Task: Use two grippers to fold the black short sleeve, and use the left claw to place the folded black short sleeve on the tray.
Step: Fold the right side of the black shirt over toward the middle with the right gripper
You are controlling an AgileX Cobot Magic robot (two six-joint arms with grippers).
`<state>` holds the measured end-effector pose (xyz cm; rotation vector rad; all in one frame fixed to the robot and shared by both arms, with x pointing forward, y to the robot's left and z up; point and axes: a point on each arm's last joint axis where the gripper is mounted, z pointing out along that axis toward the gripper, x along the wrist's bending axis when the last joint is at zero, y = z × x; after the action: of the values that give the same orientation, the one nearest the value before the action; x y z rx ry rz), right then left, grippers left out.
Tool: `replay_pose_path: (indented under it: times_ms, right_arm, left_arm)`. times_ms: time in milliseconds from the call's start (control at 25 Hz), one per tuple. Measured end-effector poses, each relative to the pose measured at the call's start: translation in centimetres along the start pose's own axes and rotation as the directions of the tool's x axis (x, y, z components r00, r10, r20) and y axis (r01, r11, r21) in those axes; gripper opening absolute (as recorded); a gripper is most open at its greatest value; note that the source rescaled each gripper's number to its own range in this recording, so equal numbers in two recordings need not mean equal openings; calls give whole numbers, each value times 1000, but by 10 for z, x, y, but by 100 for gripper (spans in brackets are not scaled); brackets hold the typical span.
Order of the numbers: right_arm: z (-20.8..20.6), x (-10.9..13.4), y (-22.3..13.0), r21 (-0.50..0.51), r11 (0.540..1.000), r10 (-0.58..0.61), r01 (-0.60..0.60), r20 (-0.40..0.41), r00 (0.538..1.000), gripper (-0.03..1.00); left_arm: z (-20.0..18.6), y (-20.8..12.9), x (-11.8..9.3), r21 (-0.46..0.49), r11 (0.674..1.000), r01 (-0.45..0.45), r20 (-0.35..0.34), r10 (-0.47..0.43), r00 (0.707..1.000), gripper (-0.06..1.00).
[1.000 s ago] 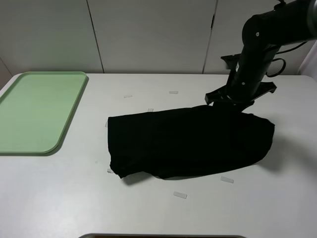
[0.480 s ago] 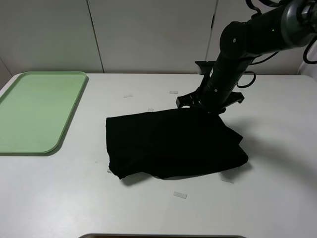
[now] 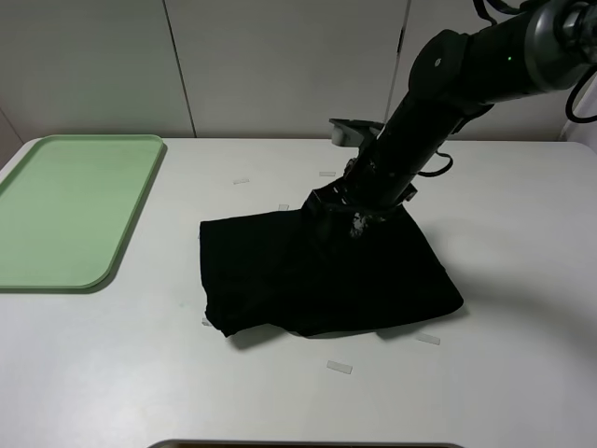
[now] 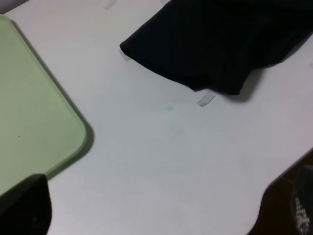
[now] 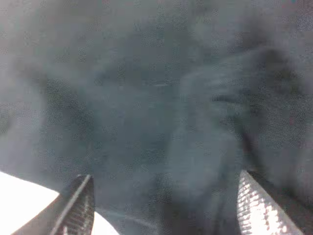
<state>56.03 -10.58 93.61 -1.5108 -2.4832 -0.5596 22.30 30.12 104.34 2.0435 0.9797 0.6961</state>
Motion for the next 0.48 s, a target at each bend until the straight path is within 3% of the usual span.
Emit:
replay_pose_path:
  times_ms: [120,240,400,480]
  right_arm:
    - [0,4,-2,10,989,-148,149,-51,988,66]
    - [-2,0,-2,18,972,-235,235,-25,972,67]
    - [-18,-13,-4,68,946,-325,318,132,936,67]
    - [-28,-19,-4,74,950,-313,304,218,924,67]
  left_arm:
    - [0,0,0,0,1000,0,0,0,1000,98]
    - [0,0,0,0,1000,0,0,0,1000,98]
    - [0,0,0,0,1000,0,0,0,1000,98]
    - [0,0,0,0,1000,0,0,0,1000,98]
